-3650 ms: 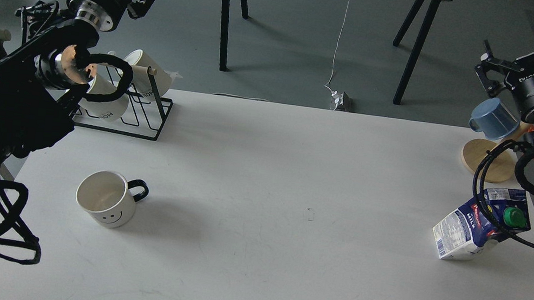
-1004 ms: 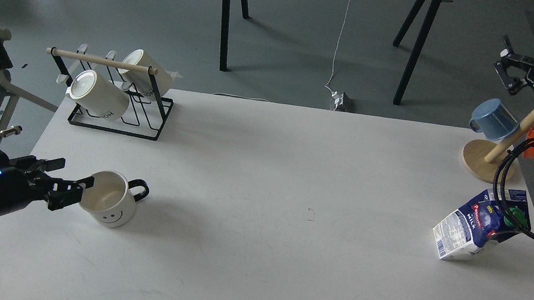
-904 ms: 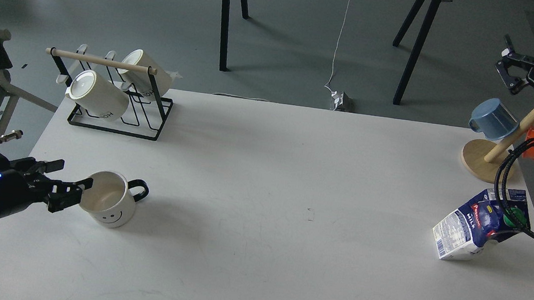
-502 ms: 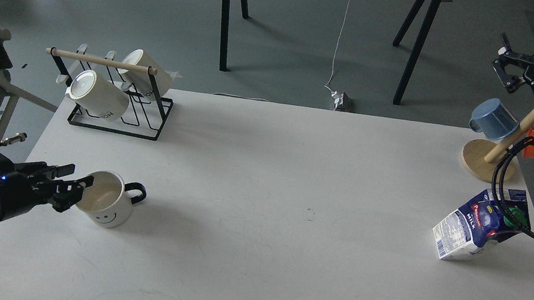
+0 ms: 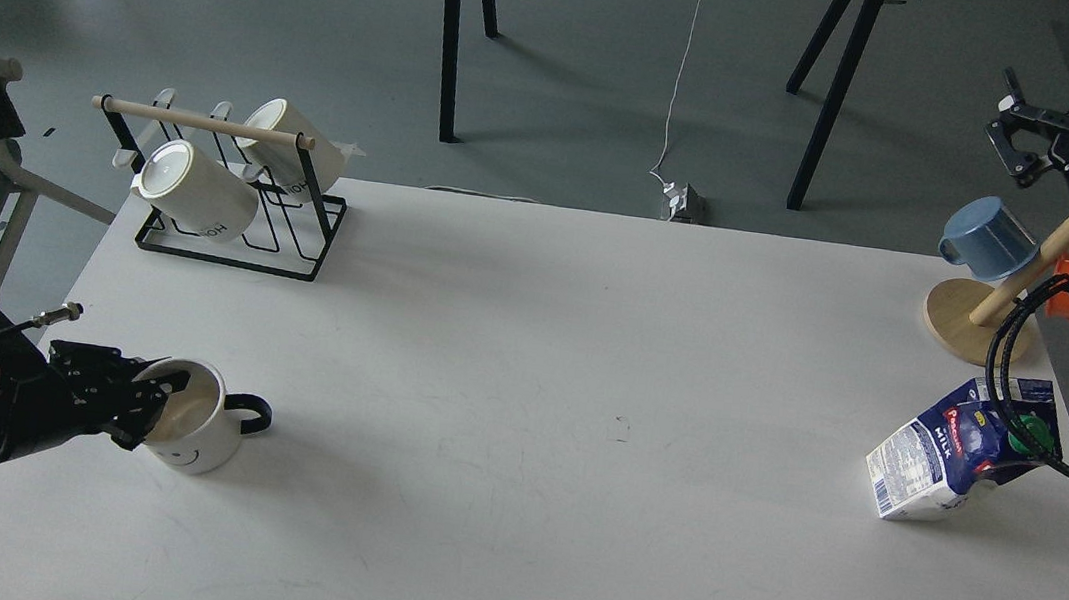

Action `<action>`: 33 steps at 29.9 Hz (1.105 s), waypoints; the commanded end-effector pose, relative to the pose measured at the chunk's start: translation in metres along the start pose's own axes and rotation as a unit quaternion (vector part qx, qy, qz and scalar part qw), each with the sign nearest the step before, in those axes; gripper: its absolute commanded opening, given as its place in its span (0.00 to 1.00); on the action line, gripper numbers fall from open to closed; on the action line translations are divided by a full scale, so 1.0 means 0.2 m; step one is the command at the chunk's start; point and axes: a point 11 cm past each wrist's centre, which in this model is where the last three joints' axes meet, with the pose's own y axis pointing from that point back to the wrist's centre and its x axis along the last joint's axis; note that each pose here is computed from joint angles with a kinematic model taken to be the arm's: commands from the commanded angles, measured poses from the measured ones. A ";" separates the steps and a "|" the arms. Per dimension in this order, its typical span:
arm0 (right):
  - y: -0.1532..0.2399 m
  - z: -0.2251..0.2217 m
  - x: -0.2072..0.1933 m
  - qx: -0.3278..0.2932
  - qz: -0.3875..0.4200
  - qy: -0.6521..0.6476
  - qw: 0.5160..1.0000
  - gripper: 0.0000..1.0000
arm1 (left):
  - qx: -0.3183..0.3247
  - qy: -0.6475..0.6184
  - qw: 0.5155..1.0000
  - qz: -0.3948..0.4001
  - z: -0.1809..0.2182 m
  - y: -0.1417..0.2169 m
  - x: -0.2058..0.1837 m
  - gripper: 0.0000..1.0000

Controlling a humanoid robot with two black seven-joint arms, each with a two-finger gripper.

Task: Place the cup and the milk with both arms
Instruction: 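Carry the white mug toward the table center and set it down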

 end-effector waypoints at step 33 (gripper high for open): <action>-0.10 -0.23 -0.18 0.019 -0.042 0.042 0.998 0.99 | -0.220 -0.057 0.974 0.013 1.10 -0.56 0.94 0.08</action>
